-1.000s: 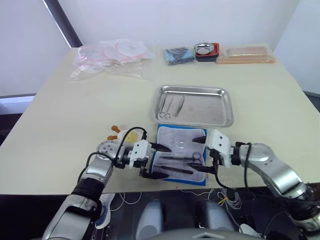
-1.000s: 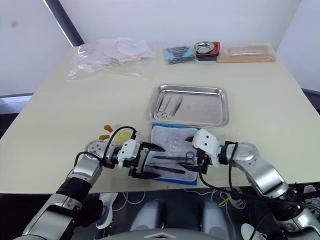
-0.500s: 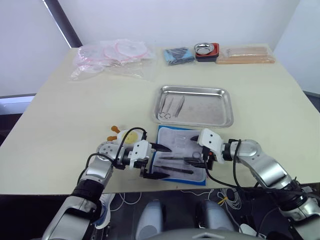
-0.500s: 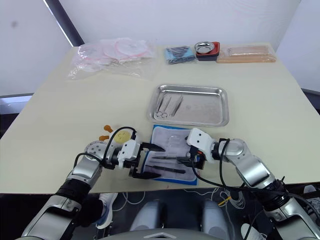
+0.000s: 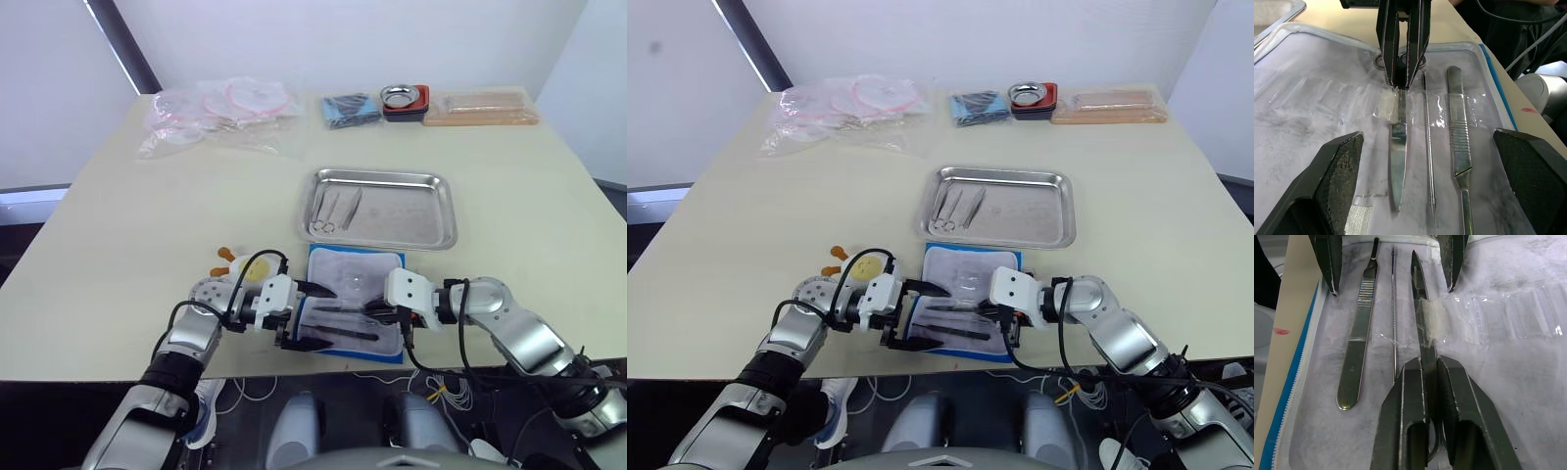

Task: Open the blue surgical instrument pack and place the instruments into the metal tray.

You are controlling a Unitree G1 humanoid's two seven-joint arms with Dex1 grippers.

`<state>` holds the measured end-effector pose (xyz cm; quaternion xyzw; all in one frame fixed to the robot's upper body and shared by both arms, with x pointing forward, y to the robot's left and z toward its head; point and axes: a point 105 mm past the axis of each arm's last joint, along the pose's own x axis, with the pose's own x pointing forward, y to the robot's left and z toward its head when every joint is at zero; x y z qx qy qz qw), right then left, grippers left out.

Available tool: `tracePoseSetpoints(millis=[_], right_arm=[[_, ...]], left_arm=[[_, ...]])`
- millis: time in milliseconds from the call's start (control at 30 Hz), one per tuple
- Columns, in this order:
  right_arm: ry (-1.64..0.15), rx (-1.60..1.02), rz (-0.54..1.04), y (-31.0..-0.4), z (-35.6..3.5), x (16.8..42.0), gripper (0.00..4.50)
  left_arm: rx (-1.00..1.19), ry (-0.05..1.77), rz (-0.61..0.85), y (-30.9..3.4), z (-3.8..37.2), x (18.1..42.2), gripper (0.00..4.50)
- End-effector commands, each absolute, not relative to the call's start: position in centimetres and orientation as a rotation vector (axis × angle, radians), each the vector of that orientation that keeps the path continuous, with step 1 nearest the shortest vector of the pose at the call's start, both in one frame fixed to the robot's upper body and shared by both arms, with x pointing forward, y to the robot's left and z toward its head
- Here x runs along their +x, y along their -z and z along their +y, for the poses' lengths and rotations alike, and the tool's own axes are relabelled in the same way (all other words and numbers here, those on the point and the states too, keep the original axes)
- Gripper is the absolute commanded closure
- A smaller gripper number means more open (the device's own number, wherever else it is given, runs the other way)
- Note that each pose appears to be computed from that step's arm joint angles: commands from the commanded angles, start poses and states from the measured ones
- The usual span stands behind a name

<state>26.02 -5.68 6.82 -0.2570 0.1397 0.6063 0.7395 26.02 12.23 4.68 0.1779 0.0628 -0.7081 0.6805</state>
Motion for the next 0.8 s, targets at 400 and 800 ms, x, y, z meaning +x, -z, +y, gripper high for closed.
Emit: tracePoseSetpoints(millis=[400, 800], right_arm=[[-1.347, -0.733, 0.254, -10.4, -5.1, 26.1, 4.45], [-1.329, -0.814, 0.342, -11.4, -6.2, 25.6, 4.45]], left_arm=[[0.393, 1.602, 0.355, -0.5, 13.0, 24.1, 0.0], [0.401, 1.608, 0.358, -0.4, 13.0, 24.1, 0.0]])
